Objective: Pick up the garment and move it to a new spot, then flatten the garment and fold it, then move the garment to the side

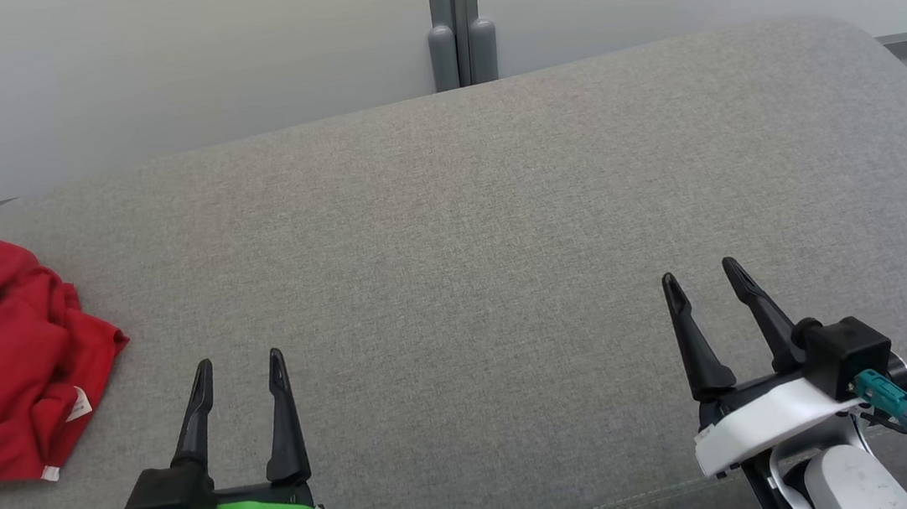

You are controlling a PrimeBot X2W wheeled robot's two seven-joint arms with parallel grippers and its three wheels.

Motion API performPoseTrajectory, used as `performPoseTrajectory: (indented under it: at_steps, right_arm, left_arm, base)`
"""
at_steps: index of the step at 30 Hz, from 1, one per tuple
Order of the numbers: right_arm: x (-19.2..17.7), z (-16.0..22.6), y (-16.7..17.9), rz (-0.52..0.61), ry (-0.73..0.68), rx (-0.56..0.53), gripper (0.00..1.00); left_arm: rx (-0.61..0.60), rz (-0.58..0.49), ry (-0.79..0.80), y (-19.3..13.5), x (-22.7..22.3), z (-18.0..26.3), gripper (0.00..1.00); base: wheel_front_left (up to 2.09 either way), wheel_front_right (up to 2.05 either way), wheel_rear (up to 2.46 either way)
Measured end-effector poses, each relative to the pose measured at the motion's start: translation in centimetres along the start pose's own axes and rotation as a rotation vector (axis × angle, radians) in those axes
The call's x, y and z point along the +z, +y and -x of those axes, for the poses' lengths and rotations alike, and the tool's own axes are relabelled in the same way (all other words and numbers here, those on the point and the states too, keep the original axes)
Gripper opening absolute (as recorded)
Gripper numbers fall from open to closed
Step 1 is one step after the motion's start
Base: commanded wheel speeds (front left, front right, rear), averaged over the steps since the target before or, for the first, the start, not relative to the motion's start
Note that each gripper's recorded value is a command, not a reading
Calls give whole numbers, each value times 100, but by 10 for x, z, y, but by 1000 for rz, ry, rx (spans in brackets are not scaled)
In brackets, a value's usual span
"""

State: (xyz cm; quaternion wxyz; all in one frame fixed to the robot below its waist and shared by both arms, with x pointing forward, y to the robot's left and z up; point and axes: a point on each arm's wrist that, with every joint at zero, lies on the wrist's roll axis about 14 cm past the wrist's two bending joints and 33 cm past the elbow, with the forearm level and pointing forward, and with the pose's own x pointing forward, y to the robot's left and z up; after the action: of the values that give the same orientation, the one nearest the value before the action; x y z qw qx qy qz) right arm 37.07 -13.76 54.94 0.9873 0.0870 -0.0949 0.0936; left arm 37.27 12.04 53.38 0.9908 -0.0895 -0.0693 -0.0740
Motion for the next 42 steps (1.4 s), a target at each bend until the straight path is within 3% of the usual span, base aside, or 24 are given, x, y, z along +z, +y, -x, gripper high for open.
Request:
performPoseTrajectory:
  at_steps: [13,27,42]
  right_arm:
    - [3,6,-3,97,-11,2,100]
    - [2,6,1,101,-9,13,100]
    - [-13,-7,32,72,21,113,100]
  left_arm:
    - [-56,-83,-5,-16,-3,-2,100]
    - [-51,-94,-11,-14,-2,-1,100]
    - [64,-92,-14,20,3,16,100]
  base:
    - [0,0,0]
    - [0,0,0]
    - [0,0,0]
